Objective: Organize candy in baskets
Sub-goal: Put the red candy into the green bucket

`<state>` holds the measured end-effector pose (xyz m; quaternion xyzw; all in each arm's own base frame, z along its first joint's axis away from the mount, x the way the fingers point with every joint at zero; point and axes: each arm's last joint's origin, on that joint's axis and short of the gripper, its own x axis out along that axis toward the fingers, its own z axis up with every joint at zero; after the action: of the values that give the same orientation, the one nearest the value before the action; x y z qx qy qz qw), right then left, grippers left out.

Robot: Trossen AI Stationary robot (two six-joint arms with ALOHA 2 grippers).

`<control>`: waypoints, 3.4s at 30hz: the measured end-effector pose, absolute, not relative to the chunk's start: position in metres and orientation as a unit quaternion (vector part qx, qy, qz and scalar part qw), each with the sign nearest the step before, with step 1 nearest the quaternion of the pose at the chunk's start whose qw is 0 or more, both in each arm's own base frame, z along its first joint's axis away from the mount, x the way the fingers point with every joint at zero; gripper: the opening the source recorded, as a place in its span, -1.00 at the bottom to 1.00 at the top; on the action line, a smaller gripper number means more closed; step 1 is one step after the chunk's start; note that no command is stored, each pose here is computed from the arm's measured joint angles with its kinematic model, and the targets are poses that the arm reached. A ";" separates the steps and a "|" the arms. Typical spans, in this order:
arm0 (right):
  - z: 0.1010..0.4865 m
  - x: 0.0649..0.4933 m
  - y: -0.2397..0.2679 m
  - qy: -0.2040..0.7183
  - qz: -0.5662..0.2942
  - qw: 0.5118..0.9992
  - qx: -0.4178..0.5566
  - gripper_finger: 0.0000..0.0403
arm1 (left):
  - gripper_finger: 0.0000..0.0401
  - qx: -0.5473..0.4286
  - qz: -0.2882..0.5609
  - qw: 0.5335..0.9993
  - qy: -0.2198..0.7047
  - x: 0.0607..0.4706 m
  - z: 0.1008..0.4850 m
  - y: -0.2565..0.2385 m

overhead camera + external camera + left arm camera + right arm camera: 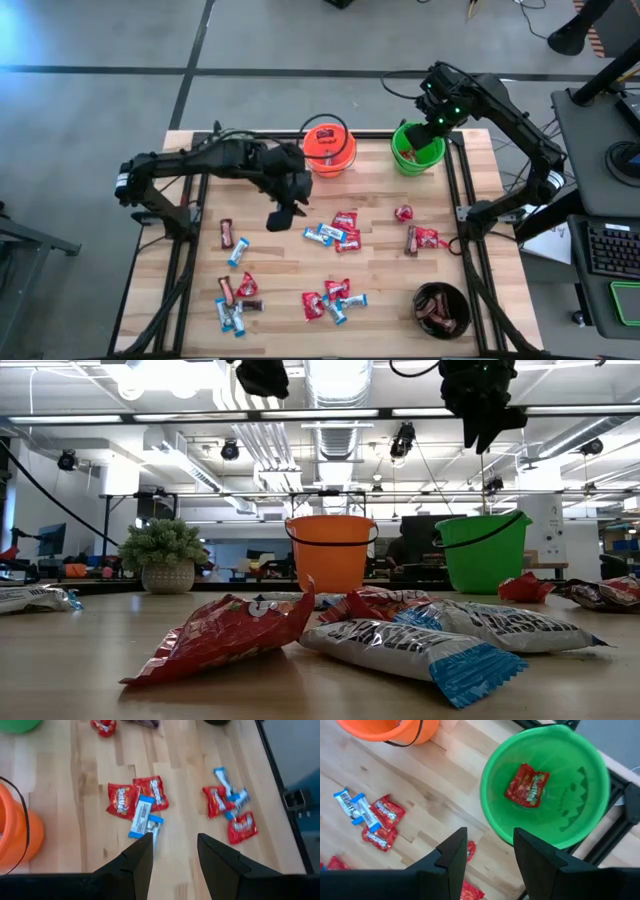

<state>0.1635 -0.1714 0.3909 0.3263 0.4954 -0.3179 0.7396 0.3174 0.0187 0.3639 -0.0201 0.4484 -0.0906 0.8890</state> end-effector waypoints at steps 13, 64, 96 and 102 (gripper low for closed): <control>0.397 0.155 -0.164 0.512 -0.303 0.757 0.271 -0.25 | -0.05 -0.068 -0.072 0.866 0.491 0.367 0.336 0.017; 0.400 0.149 -0.158 0.531 -0.285 0.762 0.237 -0.25 | -0.02 -0.066 -0.027 0.817 0.572 0.439 0.207 -0.121; 0.400 0.149 -0.158 0.530 -0.287 0.761 0.240 -0.25 | -0.02 -0.117 -0.051 0.800 0.587 0.452 0.156 -0.141; 0.401 0.148 -0.157 0.529 -0.287 0.762 0.239 -0.25 | -0.08 -0.121 -0.042 0.799 0.587 0.452 0.155 -0.140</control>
<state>0.1482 -0.1571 0.4006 0.2393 0.5291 -0.2870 0.7619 0.4523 -0.1404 0.1548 -0.1206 0.5875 -0.0416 0.7991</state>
